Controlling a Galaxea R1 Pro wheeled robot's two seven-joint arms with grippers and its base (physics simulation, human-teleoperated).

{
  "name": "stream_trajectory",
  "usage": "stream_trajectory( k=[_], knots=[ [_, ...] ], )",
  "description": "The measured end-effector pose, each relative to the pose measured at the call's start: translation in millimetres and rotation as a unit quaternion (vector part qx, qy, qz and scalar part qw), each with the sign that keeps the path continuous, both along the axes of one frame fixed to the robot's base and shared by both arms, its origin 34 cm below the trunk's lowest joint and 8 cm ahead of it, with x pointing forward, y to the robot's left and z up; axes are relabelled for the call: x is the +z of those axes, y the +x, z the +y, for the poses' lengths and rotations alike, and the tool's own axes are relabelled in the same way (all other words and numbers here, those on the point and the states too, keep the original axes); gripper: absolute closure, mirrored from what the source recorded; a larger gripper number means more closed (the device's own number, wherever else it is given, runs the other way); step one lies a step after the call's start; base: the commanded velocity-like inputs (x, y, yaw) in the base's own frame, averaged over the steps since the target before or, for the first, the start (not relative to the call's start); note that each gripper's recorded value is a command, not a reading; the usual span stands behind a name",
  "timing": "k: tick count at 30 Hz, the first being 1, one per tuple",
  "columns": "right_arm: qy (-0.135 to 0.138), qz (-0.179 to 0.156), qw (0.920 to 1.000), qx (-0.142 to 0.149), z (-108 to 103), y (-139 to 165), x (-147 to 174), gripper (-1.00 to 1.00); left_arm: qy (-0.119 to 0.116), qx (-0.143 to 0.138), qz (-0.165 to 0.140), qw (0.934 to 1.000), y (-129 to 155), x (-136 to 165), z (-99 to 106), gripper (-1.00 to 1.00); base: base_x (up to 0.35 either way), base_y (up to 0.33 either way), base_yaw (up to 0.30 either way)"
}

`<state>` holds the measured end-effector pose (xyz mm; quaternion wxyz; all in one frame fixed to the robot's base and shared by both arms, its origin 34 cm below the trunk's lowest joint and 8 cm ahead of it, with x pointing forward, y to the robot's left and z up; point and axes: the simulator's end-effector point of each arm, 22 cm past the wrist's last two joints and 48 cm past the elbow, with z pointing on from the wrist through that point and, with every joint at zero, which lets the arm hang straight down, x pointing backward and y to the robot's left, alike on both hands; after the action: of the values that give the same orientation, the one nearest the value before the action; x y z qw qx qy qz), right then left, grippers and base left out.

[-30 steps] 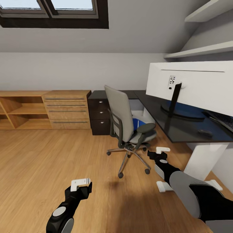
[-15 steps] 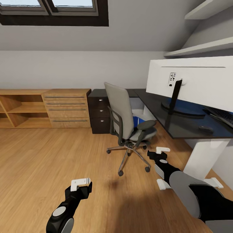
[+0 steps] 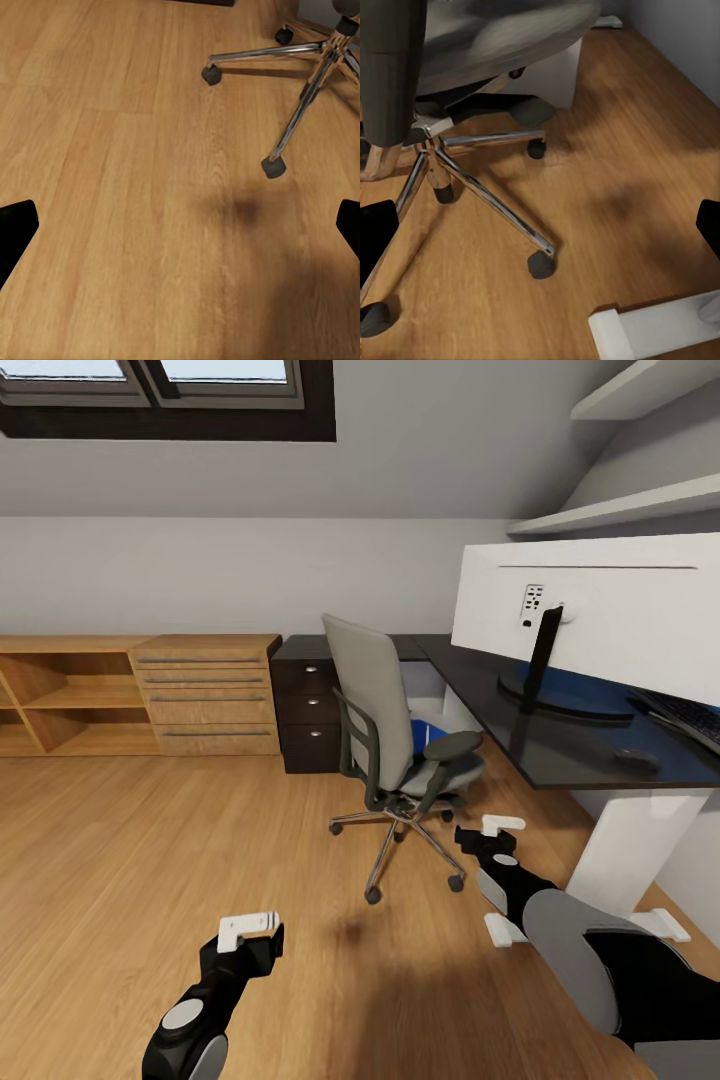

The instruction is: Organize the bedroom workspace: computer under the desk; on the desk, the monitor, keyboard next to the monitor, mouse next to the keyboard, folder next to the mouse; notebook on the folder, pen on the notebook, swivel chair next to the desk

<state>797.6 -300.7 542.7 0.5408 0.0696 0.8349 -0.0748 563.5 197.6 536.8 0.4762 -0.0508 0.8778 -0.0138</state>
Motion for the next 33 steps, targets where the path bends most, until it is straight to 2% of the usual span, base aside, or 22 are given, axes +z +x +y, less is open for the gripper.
stream_trajectory(
  k=[4,16,30,32,33],
  knots=[
    [0.001,-0.001,1.0,0.0,0.8,-0.3,-0.2,-1.0,0.0,0.001,0.001,1.0,-0.2,-0.6,0.7,-1.0,0.056,0.0,0.0],
    [-0.001,-0.001,1.0,-0.005,-5.2,-0.6,0.6,-1.0,0.002,0.003,0.0,1.0,0.2,-0.4,3.7,-1.0,0.26,-0.01,0.0],
    [-0.001,0.001,1.0,-0.006,-5.9,-0.4,0.6,-1.0,0.002,0.004,0.0,1.0,0.3,-0.8,4.8,-1.0,0.101,-0.076,0.0],
    [-0.003,0.0,0.9999,-0.011,-8.1,-0.9,0.6,-1.0,0.002,0.004,0.001,1.0,-0.3,-1.3,4.8,-1.0,0.023,-0.021,0.0],
    [-0.009,0.0,0.9996,-0.026,-14.2,-2.2,1.6,-1.0,0.002,0.004,0.002,1.0,-1.0,-2.0,4.8,-1.0,0.009,-0.008,0.0]
  ],
)
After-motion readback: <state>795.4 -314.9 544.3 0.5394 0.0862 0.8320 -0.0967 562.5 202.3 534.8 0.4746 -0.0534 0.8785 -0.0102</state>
